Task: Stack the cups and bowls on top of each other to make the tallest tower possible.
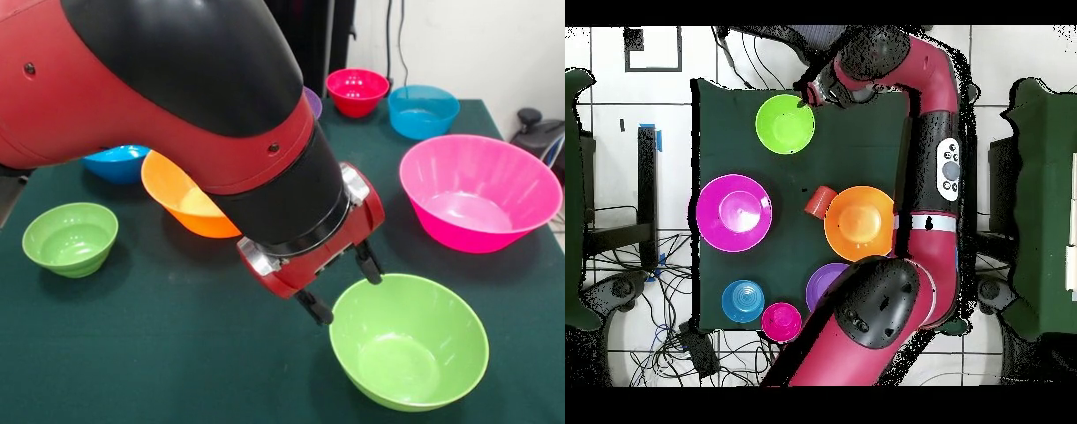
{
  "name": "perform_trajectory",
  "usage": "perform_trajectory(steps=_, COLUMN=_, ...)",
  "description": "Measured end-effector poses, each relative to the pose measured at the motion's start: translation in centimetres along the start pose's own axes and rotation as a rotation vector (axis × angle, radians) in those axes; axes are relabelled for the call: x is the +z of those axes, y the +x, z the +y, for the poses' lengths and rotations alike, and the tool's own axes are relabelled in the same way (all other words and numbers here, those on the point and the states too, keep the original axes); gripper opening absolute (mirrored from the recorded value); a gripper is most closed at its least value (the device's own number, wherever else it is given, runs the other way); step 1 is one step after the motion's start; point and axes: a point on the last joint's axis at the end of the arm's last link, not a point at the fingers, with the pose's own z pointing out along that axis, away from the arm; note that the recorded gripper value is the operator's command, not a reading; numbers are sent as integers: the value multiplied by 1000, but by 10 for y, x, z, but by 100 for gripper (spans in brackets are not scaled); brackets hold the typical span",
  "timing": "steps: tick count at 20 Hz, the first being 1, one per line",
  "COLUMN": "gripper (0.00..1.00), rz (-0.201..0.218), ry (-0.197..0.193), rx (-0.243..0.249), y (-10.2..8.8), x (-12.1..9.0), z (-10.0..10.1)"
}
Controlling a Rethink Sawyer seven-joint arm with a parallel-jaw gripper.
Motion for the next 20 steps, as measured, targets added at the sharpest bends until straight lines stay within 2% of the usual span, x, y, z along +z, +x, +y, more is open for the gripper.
perform_trajectory(steps=6, gripper=100, rz=-8, ry=19, rx=10, y=-4, x=0, z=-4)
perform_trajectory(steps=20, gripper=100, rz=53, ry=45, rx=49, y=8, x=9, z=-23)
